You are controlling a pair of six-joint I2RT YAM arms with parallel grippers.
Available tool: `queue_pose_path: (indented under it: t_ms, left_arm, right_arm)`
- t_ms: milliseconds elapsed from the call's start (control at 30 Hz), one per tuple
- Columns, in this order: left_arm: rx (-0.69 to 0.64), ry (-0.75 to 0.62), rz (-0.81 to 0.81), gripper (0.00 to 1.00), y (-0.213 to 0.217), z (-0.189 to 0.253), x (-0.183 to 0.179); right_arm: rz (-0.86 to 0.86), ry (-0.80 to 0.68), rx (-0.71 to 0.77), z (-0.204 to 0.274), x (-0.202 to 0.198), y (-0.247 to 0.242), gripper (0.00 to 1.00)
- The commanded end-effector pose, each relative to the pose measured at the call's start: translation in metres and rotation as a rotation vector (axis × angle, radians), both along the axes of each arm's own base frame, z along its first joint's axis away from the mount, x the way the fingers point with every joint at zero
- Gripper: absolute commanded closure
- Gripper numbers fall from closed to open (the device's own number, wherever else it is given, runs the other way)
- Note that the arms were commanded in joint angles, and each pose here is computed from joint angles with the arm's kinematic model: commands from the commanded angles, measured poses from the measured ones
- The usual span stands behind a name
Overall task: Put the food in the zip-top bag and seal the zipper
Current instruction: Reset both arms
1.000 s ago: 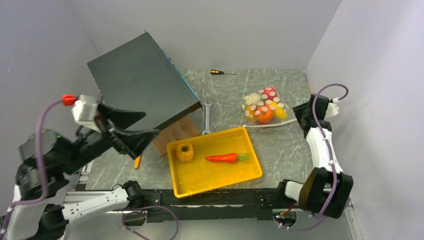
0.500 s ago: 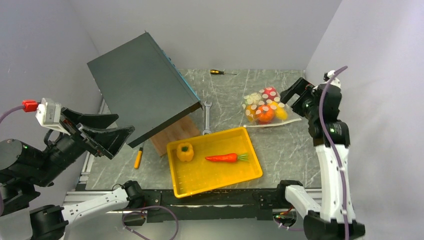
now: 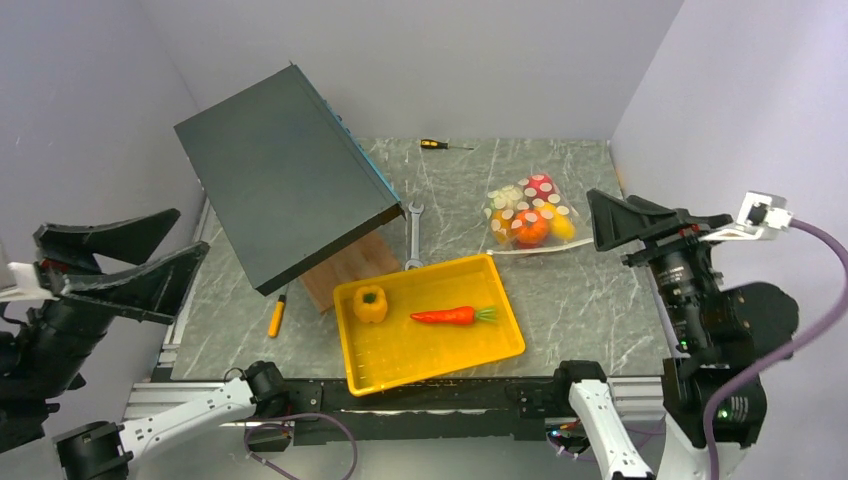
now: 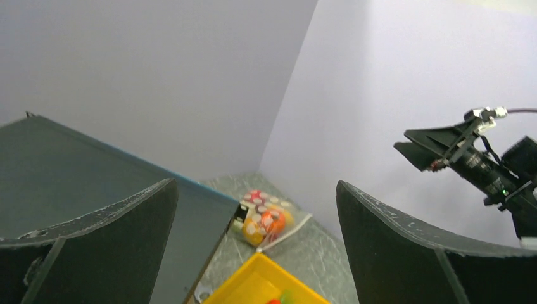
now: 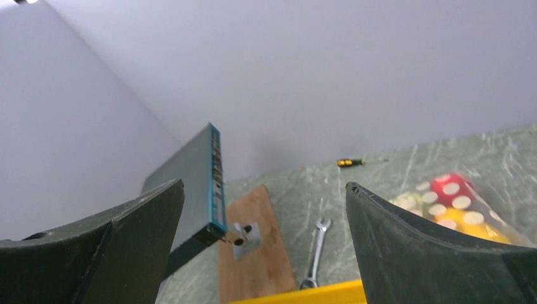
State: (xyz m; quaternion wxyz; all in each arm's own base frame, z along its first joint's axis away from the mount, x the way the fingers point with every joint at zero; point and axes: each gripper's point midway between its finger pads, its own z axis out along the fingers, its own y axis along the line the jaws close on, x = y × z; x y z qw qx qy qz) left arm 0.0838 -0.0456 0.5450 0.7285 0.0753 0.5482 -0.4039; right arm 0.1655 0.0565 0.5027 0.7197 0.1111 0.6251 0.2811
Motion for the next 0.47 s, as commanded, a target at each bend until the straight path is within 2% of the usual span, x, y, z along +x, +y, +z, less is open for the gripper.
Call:
queue_pose_path:
  t_ms: [0,233,300,367,433]
  left_arm:
    - [-0.076,-0.109,0.069,0.00,0.019,0.030,-0.001]
    - [-0.074,-0.086,0.135,0.00,0.033,0.025,0.004]
    - [-0.072,-0.085,0.134,0.00,0.032,0.024,0.004]
    - [-0.071,-0.086,0.128,0.00,0.030,0.023,0.004]
    - [-0.058,-0.086,0.117,0.00,0.025,0.022,0.005]
  right_arm:
    - [-0.009,-0.093,0.064,0.031,-0.016,-0.002,0.00]
    - [-0.127,-0.073,0.161,0.023,-0.015,-0.023,0.00]
    - [-0.111,-0.064,0.170,0.015,-0.007,-0.020,0.00]
    - [-0.099,0.038,0.158,-0.001,0.012,-0.017,0.00]
    - [-0.075,0.057,0.134,0.001,0.014,-0.013,0.00]
